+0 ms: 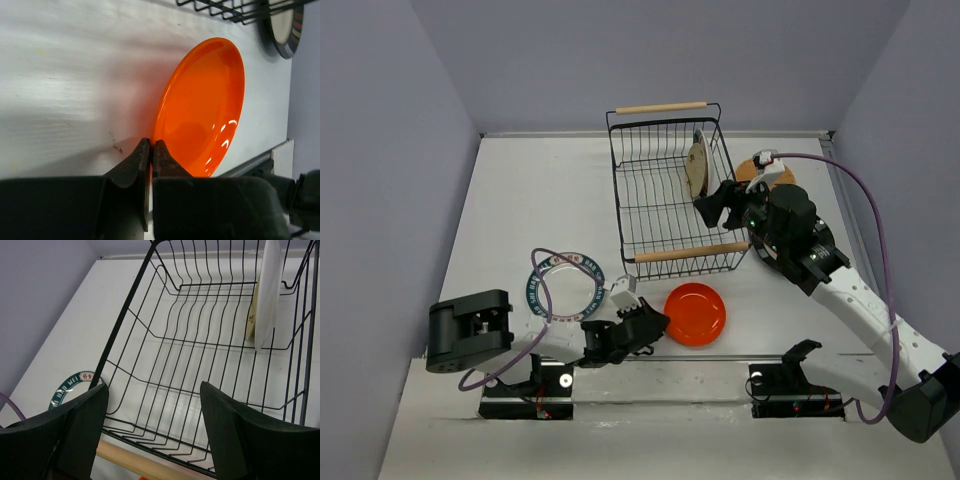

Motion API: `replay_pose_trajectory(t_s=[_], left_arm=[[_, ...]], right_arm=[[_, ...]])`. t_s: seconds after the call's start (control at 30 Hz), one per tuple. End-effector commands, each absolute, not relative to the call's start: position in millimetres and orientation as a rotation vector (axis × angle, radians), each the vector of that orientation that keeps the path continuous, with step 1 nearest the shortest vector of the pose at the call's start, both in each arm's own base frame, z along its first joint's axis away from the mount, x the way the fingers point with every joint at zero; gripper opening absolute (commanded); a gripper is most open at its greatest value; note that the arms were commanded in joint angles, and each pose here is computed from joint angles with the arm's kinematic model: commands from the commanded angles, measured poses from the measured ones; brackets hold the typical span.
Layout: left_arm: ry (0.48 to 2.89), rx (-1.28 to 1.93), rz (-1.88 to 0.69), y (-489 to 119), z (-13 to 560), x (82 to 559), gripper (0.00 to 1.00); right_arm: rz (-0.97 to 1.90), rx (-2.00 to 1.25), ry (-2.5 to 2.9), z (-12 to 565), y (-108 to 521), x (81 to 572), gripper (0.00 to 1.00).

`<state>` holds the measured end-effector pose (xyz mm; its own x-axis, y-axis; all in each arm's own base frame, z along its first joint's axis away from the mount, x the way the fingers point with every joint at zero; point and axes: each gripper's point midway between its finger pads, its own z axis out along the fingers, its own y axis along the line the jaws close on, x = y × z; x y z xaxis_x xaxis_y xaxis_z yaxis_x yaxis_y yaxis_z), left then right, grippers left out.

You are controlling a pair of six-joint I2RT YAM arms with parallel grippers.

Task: Load the plates into the dish rack

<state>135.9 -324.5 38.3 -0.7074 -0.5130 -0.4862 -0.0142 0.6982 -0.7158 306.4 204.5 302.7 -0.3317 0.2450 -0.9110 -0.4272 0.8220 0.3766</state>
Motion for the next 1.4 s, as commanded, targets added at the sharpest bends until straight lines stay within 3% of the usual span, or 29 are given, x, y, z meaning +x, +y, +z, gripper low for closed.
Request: replay_pose_trajectory(t_s=[0.0,0.33,0.5,0.87,1.37], left_arm=[[2.086,-0.212,-0.996,-329,89,127,0.06],[1.824,-0.153,-1.21,-282,201,105,0.06],[1.696,-0.229,-1.255,-248,243,115,0.06],[1.676,-0.303,-1.031,-212,255,139,0.05],[1.591,-0.321,-1.081,-209,275,141,0.05]], right_arm=[[0.705,-0.143,1.737,322,200,297,0.8],[1.037,-0.631,1.696,330,240,212,0.83],[1.027,-0.649,1.673,336,235,204,0.86],[1.34,-0.903,1.623,334,256,151,0.87],[1.351,-0.829,1.794,290,272,178,0.86]])
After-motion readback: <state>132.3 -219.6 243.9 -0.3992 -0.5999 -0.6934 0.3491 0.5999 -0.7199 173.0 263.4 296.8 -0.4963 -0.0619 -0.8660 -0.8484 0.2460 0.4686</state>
